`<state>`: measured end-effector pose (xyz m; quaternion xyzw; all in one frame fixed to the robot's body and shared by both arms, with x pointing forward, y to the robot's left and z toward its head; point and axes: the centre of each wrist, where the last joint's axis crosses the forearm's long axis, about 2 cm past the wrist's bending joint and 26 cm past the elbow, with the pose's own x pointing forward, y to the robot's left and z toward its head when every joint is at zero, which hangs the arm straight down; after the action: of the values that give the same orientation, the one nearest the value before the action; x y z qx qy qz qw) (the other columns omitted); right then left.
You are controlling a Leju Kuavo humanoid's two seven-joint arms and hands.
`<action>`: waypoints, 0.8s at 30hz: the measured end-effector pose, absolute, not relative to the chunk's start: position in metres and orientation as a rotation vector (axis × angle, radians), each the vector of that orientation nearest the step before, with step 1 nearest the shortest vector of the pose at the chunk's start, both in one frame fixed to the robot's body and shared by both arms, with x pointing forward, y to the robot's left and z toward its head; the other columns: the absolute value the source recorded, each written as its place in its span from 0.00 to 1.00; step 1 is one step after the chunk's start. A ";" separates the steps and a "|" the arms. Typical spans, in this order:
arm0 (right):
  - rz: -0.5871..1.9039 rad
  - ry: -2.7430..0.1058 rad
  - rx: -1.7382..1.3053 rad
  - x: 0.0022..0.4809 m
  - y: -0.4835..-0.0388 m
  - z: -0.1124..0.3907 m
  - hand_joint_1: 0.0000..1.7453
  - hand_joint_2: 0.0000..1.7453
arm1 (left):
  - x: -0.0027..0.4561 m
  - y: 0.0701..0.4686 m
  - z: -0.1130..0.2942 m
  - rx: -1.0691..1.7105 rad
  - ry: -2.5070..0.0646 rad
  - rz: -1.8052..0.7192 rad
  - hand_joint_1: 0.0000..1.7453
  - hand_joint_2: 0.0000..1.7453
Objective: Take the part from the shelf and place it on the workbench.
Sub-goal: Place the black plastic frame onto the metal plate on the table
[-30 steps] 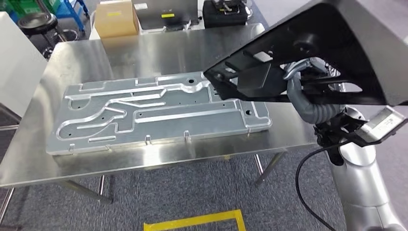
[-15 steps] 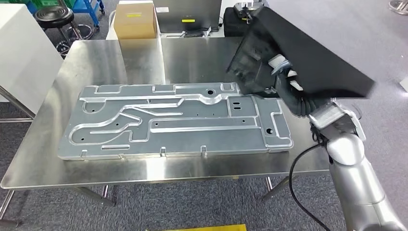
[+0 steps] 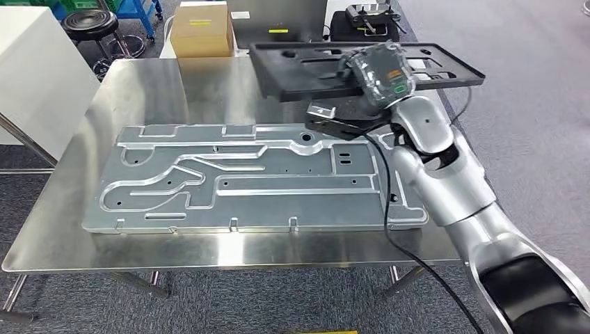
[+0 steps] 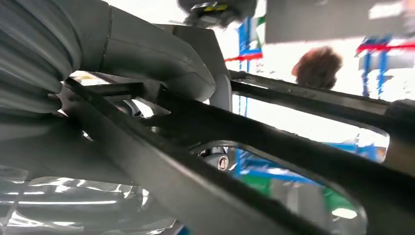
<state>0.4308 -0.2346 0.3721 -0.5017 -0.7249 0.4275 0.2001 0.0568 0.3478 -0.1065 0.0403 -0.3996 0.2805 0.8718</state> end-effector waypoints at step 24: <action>1.526 -1.307 -1.151 0.461 -0.104 0.294 1.00 1.00 | 0.075 0.341 -0.104 0.006 -0.885 0.510 0.00 0.00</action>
<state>0.4612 -0.1042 0.2937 -0.4553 -0.5169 0.6036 0.4015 0.0746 0.3414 -0.1042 0.0029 -0.4234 0.2440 0.8725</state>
